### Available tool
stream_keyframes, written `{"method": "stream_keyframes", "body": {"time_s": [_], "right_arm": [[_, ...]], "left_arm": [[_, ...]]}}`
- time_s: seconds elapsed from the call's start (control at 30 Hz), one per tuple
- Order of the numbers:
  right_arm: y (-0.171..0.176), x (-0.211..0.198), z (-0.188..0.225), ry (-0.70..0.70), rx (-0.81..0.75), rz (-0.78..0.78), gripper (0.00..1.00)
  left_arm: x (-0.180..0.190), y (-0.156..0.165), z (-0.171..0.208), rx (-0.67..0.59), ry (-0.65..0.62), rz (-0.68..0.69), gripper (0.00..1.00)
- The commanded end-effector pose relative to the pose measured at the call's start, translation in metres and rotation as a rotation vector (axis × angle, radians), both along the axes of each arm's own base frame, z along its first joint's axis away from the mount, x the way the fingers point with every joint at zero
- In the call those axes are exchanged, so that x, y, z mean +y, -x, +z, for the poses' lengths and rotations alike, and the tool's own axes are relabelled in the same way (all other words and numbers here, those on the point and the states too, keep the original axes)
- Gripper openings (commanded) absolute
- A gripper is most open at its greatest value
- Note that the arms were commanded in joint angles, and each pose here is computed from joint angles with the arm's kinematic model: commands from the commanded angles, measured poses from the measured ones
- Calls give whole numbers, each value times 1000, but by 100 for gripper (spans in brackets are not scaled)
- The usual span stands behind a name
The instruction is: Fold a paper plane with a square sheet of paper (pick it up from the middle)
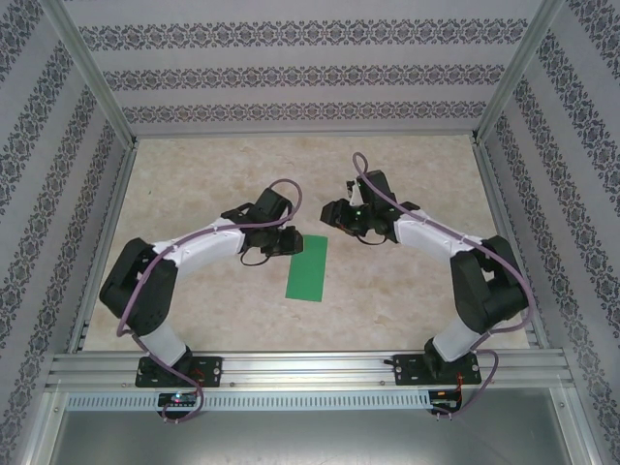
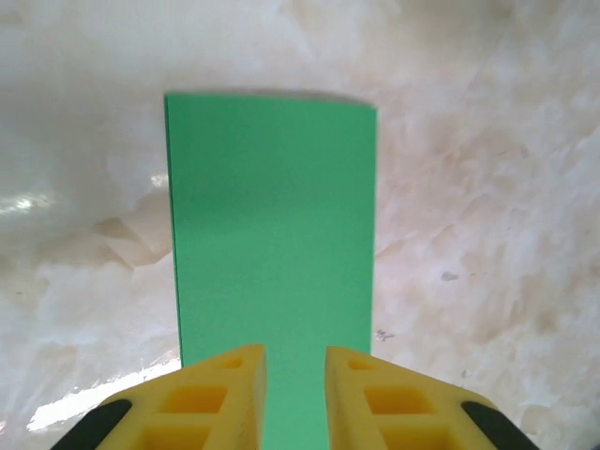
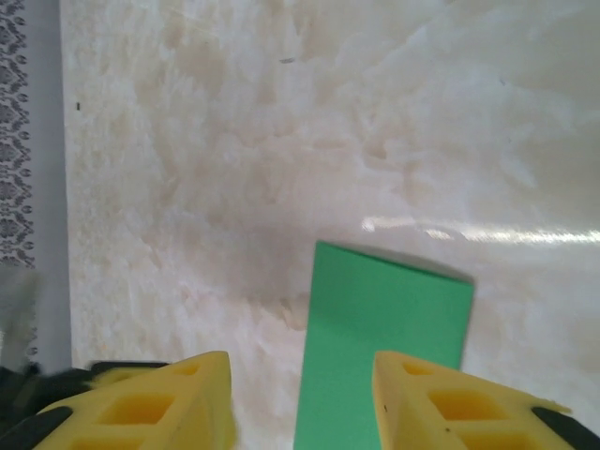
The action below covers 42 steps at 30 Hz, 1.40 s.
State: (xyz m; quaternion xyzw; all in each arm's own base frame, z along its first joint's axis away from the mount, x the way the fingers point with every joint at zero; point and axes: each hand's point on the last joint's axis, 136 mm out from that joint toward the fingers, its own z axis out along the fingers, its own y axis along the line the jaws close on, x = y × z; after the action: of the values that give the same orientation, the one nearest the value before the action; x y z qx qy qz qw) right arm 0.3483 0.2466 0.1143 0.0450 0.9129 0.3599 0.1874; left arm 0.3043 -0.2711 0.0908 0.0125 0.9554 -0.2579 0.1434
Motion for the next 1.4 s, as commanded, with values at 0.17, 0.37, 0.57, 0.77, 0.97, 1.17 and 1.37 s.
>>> {"method": "stream_keyframes", "body": {"time_s": [0.17, 0.37, 0.57, 0.77, 0.97, 1.17, 1.37], "right_arm": [[56, 6, -49, 117, 104, 19, 43], [68, 11, -68, 128, 147, 21, 43], [65, 18, -72, 109, 155, 43, 37], [61, 23, -81, 108, 177, 49, 35], [58, 28, -89, 100, 188, 58, 32], [53, 33, -92, 67, 184, 81, 31], [44, 37, -88, 43, 177, 106, 28]], "left_arm": [[30, 7, -6, -35, -77, 88, 30], [27, 7, -12, 7, -24, 94, 35], [17, 6, -19, 54, 24, 79, 37], [15, 9, -28, 85, 26, 78, 37], [17, 13, -37, 108, 14, 77, 38], [15, 13, -43, 126, 19, 77, 40], [12, 11, -45, 135, 27, 79, 40]]}}
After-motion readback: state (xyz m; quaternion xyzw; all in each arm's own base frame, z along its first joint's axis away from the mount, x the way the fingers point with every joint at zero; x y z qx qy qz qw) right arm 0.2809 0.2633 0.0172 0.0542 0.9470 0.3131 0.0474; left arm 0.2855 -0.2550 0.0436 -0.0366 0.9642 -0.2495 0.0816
